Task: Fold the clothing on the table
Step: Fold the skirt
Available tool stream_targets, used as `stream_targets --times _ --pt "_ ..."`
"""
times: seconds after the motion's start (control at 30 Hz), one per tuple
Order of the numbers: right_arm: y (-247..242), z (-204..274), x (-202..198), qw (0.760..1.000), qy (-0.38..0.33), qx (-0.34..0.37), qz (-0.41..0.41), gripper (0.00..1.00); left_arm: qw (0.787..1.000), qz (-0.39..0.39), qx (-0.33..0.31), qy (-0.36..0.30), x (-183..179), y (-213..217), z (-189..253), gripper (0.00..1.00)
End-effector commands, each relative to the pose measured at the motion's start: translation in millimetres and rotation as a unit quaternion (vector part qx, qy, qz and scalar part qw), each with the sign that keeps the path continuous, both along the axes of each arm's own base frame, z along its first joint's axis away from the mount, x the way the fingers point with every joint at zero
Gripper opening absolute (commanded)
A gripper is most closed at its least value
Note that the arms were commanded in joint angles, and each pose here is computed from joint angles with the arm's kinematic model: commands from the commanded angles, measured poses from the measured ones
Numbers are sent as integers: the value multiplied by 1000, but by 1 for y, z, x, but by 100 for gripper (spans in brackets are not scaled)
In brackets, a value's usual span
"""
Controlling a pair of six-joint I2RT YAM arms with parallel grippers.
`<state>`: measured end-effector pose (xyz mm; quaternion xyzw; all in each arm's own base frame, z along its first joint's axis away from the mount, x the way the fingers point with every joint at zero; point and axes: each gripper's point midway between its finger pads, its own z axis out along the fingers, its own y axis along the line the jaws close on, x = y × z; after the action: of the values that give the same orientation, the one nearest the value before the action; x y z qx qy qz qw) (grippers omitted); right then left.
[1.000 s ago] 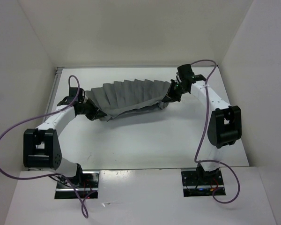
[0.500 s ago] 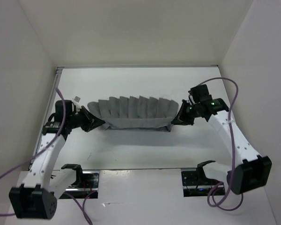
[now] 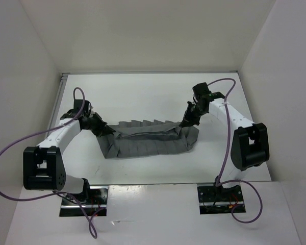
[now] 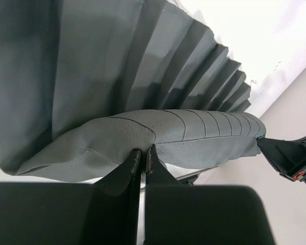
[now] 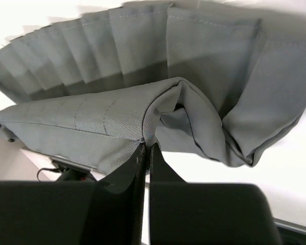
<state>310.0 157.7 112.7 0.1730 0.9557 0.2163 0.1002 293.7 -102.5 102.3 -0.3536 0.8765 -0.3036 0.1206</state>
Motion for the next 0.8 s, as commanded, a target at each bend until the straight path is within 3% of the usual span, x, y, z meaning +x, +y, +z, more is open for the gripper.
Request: stream_targets --times 0.0,0.1,0.13,0.17,0.27,0.3,0.37,0.4,0.5,0.6,0.67,0.77 --pt "-8 30 31 997 -76 -16 -9 0 998 5 42 -55 29 18 14 0" --pt "-15 25 23 997 -70 -31 -15 0 998 2 38 -51 31 17 9 0" --pt "-18 17 16 998 -55 -40 -17 0 998 0 34 -44 30 16 3 3" --pt "-19 13 13 998 -50 -41 -16 0 999 0 34 -40 29 16 -2 14" --pt "-18 10 15 998 -55 -40 -17 0 999 -8 28 -29 31 11 -15 25" --pt "-18 11 18 997 -61 -38 -17 5 999 -8 28 -28 33 11 -18 36" --pt "-17 9 32 996 -82 -39 -21 23 999 -6 23 -44 49 10 -22 47" --pt "-17 11 39 994 -95 -40 -24 41 998 -2 12 -57 61 8 -18 51" --pt "-24 53 84 977 -197 -60 -52 46 990 11 2 -140 100 10 26 58" --pt "-39 118 97 945 -308 -69 -89 53 968 34 31 -247 125 21 108 71" --pt "-48 143 93 932 -338 -80 -100 59 961 44 50 -267 118 27 129 73" --pt "-63 136 71 940 -304 -124 -91 61 960 42 66 -268 84 30 135 75"
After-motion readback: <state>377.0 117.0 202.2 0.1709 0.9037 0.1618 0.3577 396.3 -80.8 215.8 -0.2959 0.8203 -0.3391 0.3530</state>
